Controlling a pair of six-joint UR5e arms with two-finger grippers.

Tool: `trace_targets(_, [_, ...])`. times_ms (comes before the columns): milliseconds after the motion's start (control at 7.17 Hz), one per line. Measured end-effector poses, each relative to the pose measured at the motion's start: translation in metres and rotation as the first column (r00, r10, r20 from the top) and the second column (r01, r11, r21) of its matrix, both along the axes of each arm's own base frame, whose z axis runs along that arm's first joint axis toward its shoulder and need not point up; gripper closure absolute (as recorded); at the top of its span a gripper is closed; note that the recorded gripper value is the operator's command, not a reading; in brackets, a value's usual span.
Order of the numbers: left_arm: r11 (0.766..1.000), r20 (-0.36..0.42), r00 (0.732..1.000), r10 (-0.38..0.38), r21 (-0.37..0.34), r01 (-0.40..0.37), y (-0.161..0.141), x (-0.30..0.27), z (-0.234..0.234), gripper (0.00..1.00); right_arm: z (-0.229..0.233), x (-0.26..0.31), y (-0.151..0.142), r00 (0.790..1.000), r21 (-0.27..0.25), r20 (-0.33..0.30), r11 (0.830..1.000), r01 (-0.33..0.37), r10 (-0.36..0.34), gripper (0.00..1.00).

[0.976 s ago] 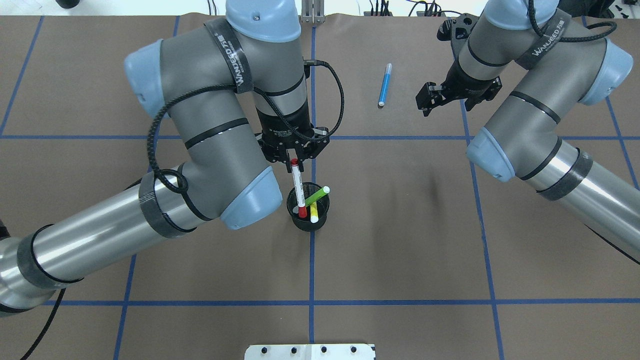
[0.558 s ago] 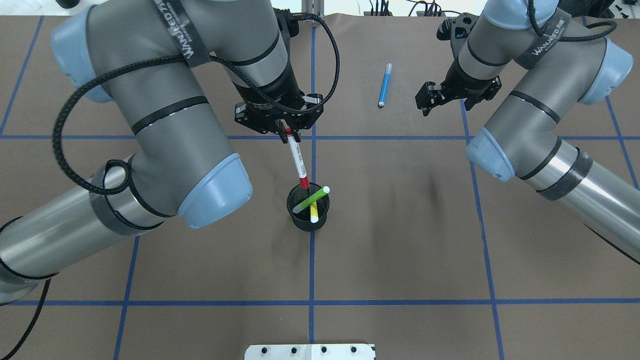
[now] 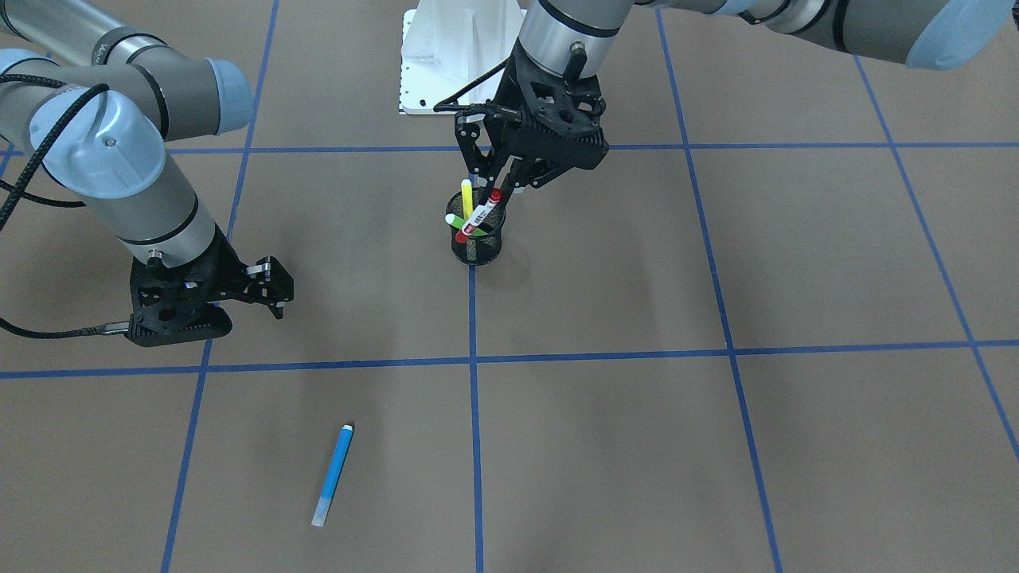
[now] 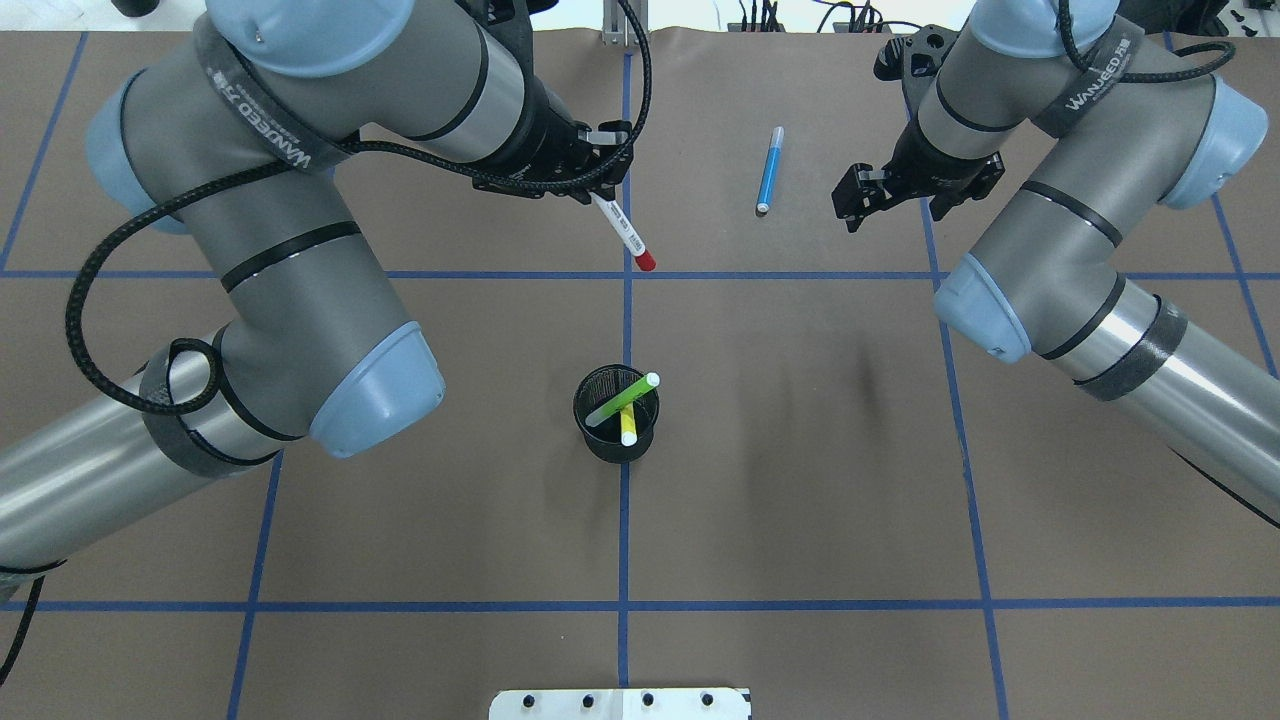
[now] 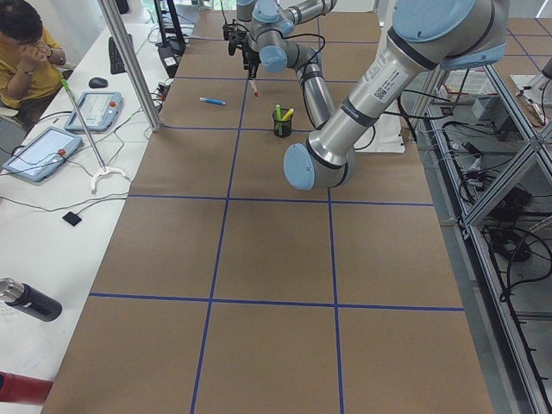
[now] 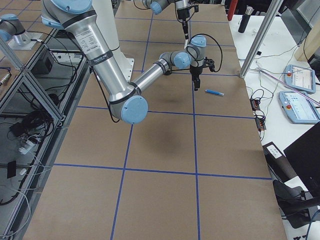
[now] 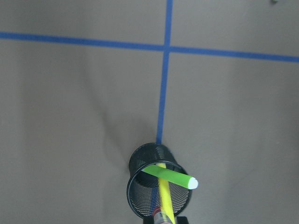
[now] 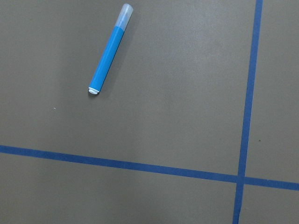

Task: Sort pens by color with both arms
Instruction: 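Lift the red-capped marker out of the cup with the left gripper, then place the red-capped marker beside the blue marker and release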

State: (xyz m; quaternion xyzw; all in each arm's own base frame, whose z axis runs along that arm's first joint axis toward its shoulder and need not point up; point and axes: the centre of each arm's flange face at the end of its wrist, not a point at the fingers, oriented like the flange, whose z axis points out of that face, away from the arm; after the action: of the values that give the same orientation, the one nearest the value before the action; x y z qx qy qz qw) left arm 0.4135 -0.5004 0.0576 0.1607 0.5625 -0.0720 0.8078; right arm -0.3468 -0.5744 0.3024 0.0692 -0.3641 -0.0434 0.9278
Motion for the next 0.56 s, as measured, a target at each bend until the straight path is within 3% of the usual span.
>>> trace_targets(279, [0.984, -0.118, 0.979, -0.164, 0.056, 0.172, -0.037, 0.022, 0.018, 1.0, 0.007, 0.01, 0.003, 0.999, 0.007, 0.012, 0.999, 0.031, -0.031, 0.0])
trace_targets(558, [0.944, -0.185, 0.937, -0.296, 0.092, 0.316, -0.078, 0.051, 0.042, 1.0, 0.018, 0.033, 0.006, 0.997, 0.013, 0.033, 0.998, 0.065, -0.065, 0.0])
